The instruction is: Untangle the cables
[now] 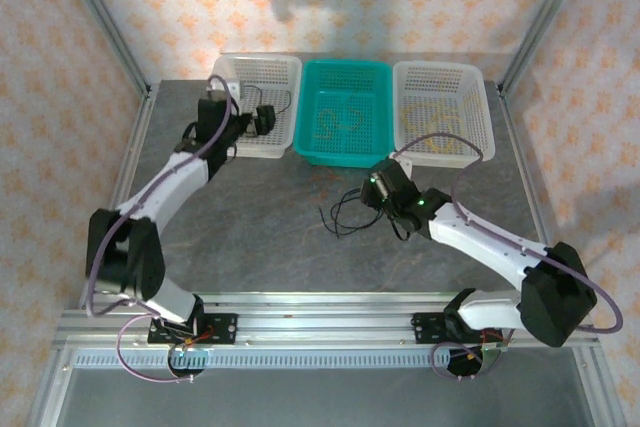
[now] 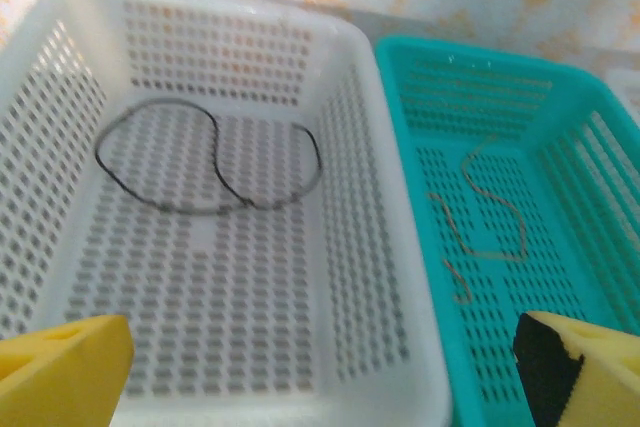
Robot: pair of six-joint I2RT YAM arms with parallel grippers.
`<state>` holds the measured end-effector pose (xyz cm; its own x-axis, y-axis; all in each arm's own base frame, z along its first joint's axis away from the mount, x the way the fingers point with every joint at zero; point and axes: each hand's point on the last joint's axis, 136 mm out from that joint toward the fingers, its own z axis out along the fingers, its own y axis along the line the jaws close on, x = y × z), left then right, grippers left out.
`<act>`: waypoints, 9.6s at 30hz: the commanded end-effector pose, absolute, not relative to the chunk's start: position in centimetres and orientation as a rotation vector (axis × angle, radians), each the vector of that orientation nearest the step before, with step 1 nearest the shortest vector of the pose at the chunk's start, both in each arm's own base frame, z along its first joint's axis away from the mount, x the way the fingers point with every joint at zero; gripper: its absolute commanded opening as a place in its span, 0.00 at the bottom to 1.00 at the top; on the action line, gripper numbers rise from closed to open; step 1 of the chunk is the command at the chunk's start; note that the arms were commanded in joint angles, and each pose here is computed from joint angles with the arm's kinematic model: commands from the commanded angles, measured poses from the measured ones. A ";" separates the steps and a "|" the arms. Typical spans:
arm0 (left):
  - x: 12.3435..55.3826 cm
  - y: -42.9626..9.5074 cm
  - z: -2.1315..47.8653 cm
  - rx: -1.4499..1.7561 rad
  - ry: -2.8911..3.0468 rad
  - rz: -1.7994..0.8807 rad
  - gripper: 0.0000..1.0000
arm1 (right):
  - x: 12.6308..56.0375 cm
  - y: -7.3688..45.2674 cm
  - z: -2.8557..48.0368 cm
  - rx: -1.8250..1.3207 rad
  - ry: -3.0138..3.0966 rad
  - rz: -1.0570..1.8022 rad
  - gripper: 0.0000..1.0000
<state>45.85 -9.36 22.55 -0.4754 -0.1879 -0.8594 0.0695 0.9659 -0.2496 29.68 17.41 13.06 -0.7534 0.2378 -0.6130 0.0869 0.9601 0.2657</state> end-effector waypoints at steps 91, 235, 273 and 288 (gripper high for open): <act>30.3 -21.9 22.1 0.044 1.848 -0.940 0.99 | 28.1 21.7 20.5 0.019 2.217 0.424 0.00; 40.8 -9.9 35.3 -0.006 1.670 -0.483 0.00 | 28.1 19.3 16.1 -0.018 2.306 0.401 0.53; 62.5 -2.3 19.9 -0.059 2.014 -0.294 0.00 | 24.2 21.0 24.5 0.046 1.978 0.833 0.68; 62.1 -2.0 19.3 -0.071 2.049 -0.262 0.81 | 25.2 17.3 22.5 0.239 2.026 0.619 0.70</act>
<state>62.27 -2.66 16.27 -0.5169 -0.1716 -0.8387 0.0656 0.9689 -0.2387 24.73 19.16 21.74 -0.5565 0.3549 -0.7512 -0.1789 0.8318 0.5255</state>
